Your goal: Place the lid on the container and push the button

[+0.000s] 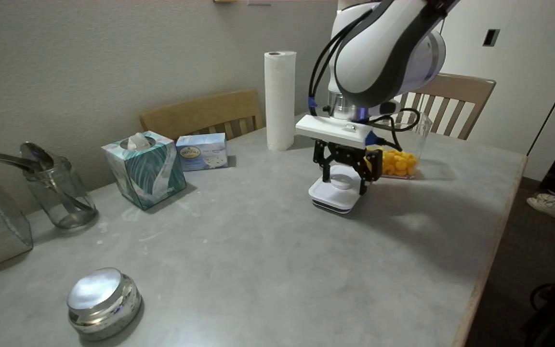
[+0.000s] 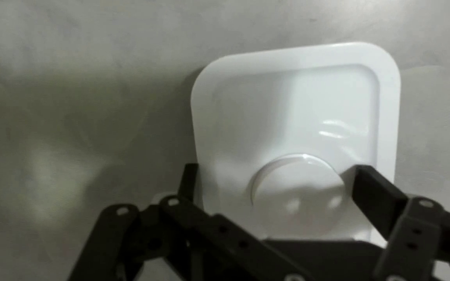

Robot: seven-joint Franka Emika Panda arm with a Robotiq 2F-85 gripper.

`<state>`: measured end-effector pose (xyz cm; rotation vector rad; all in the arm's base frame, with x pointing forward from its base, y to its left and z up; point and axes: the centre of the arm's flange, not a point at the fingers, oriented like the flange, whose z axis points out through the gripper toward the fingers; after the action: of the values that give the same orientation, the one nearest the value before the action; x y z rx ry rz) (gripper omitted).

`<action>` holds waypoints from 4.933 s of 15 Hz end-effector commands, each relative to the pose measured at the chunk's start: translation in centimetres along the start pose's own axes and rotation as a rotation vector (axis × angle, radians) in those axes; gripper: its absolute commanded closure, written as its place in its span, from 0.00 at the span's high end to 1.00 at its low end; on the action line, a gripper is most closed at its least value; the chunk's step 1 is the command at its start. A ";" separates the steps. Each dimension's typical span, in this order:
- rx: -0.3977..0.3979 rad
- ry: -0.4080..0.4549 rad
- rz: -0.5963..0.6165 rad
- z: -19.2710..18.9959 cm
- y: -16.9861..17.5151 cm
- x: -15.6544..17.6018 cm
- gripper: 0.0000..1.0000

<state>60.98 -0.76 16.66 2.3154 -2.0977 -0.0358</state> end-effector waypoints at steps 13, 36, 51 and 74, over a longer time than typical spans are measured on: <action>0.012 -0.021 -0.017 0.4 0.5 0.7 0.60; 0.101 -0.096 -0.349 -4.8 -0.4 -1.3 0.60; 0.033 -0.028 -0.243 1.2 0.5 0.6 0.97; 0.060 -0.003 -0.273 -1.2 0.1 -0.3 1.00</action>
<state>61.20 -0.01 17.38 2.6182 -1.8003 -0.0120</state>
